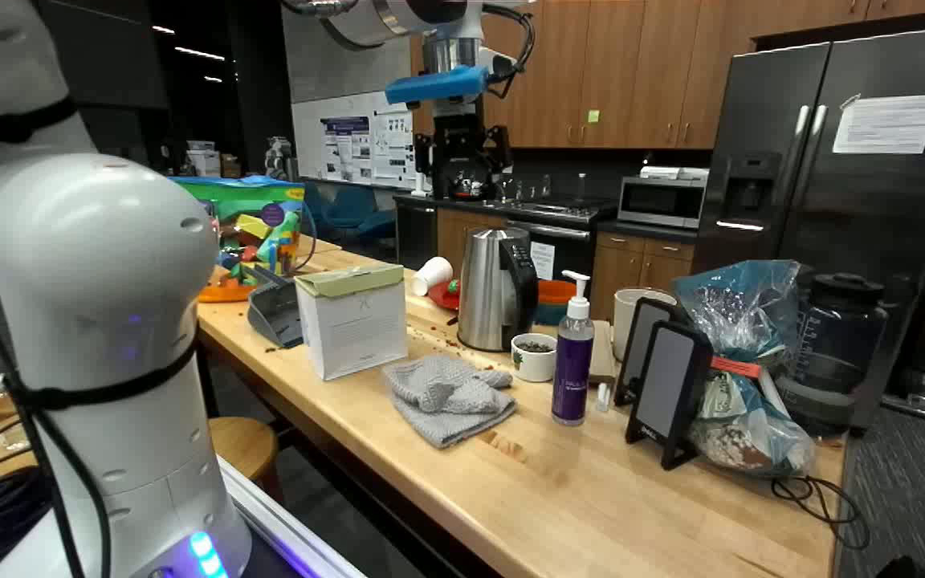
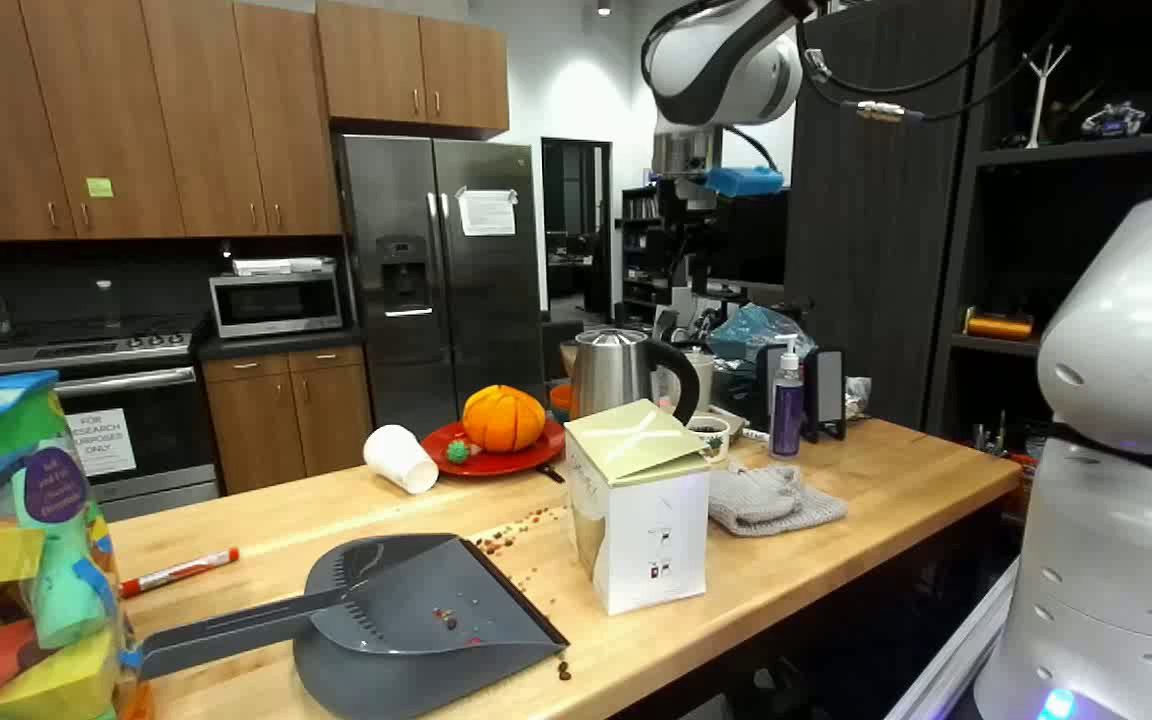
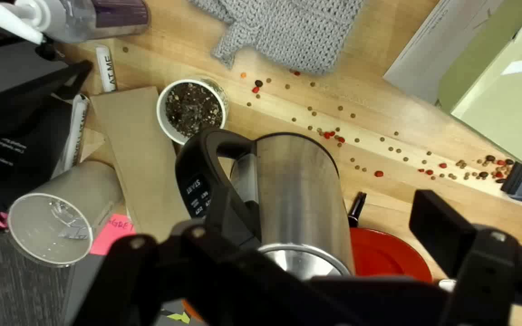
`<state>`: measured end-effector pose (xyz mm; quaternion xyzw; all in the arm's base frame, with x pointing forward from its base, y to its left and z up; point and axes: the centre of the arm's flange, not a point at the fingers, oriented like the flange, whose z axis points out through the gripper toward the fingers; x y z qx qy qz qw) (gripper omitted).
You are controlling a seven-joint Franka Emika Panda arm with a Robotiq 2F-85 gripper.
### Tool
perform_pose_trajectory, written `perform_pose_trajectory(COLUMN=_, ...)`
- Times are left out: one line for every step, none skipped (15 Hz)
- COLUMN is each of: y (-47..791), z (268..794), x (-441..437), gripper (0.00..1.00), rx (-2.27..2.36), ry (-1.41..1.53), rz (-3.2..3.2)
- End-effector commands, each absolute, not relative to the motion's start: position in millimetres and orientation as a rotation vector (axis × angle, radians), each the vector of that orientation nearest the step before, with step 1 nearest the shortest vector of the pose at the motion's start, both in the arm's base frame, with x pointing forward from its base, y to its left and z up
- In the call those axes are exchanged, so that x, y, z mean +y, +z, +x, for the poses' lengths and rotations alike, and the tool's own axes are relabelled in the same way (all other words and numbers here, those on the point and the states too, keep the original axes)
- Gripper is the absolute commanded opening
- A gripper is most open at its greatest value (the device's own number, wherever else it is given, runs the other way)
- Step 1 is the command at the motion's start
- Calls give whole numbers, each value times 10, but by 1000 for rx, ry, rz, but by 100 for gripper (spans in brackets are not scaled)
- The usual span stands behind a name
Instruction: Open the box
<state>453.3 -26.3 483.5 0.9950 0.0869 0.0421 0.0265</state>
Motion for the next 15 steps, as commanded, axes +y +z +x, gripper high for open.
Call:
perform_pose_trajectory(y=4838, z=4533, x=-264, gripper=100, rx=268, ry=131, rz=3074)
perform_pose_trajectory(y=4749, z=4511, x=-327, gripper=100, rx=265, ry=123, rz=3085)
perform_pose_trajectory(y=4701, z=4482, x=-350, gripper=100, rx=258, ry=115, rz=3091)
perform_pose_trajectory(y=4617, z=4444, x=-381, gripper=100, rx=258, ry=105, rz=3104)
perform_pose_trajectory(y=4529, z=4401, x=-401, gripper=100, rx=257, ry=86, rz=3122)
perform_pose_trajectory(y=4448, z=4347, x=-406, gripper=100, rx=262, ry=57, rz=3144)
perform_pose_trajectory(y=4341, z=4302, x=-411, gripper=100, rx=271, ry=29, rz=3164)
perform_pose_trajectory(y=4273, z=4249, x=-414, gripper=100, rx=276, ry=4, rz=3182)
perform_pose_trajectory(y=4199, z=4191, x=-405, gripper=100, rx=284, ry=-6, rz=3203)
perform_pose_trajectory(y=4131, z=4149, x=-399, gripper=100, rx=299, ry=-24, rz=3231)
perform_pose_trajectory(y=4059, z=4113, x=-390, gripper=100, rx=310, ry=-35, rz=3260)
perform_pose_trajectory(y=3984, z=4081, x=-360, gripper=100, rx=323, ry=-50, rz=3288)
perform_pose_trajectory(y=3918, z=4047, x=-325, gripper=100, rx=330, ry=-55, rz=3308)
perform_pose_trajectory(y=3868, z=4023, x=-293, gripper=100, rx=336, ry=-52, rz=3325)
perform_pose_trajectory(y=3838, z=4009, x=-270, gripper=100, rx=340, ry=-43, rz=3347)
